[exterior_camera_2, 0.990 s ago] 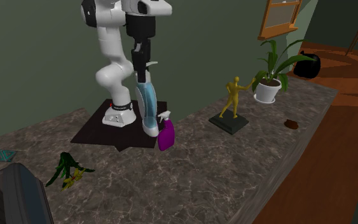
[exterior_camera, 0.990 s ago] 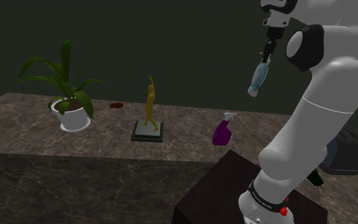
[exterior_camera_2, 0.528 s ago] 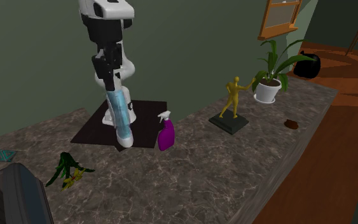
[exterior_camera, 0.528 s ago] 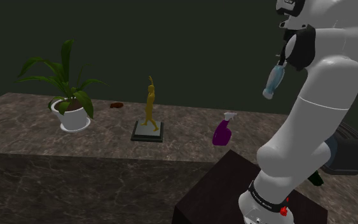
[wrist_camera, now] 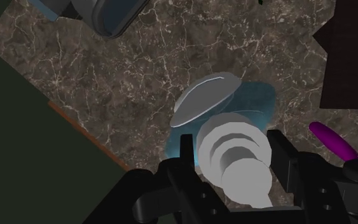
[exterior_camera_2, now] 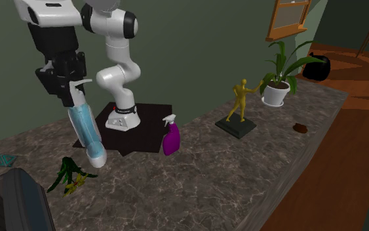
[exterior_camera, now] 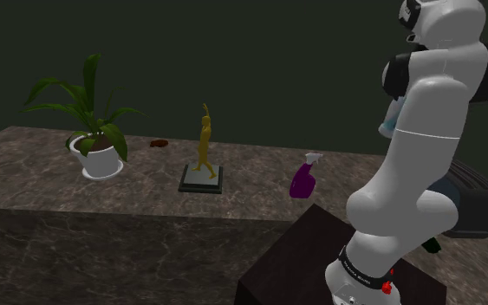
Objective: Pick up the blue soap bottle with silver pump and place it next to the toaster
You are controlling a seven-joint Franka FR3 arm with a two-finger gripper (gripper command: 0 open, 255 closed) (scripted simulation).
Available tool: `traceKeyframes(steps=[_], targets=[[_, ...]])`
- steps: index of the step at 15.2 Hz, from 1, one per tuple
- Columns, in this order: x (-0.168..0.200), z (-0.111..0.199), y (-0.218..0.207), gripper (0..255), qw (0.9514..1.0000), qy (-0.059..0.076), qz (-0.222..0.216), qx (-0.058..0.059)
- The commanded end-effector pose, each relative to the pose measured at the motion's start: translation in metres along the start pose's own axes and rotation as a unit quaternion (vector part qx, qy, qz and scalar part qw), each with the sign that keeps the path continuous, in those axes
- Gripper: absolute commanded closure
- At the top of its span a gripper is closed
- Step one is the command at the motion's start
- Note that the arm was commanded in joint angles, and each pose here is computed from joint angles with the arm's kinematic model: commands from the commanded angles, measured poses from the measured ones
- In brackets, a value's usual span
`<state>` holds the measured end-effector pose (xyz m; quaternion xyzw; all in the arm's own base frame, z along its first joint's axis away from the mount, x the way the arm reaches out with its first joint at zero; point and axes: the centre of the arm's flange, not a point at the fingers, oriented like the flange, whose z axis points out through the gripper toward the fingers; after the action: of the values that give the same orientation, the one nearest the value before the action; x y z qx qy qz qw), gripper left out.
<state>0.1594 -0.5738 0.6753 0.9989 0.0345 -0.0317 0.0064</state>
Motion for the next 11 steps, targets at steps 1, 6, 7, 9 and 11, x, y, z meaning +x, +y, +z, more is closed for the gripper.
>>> traceKeyframes(steps=[1,6,7,9,11], targets=[[-0.006,0.007,0.003,255,1.0000,0.000,-0.001,0.000],[-0.004,0.034,0.002,255,1.0000,0.000,-0.001,0.000],[-0.004,0.039,0.002,255,1.0000,0.000,-0.001,0.000],[-0.003,0.050,0.002,255,1.0000,0.000,-0.001,0.000],[-0.002,0.060,0.002,255,1.0000,0.000,-0.001,0.000]])
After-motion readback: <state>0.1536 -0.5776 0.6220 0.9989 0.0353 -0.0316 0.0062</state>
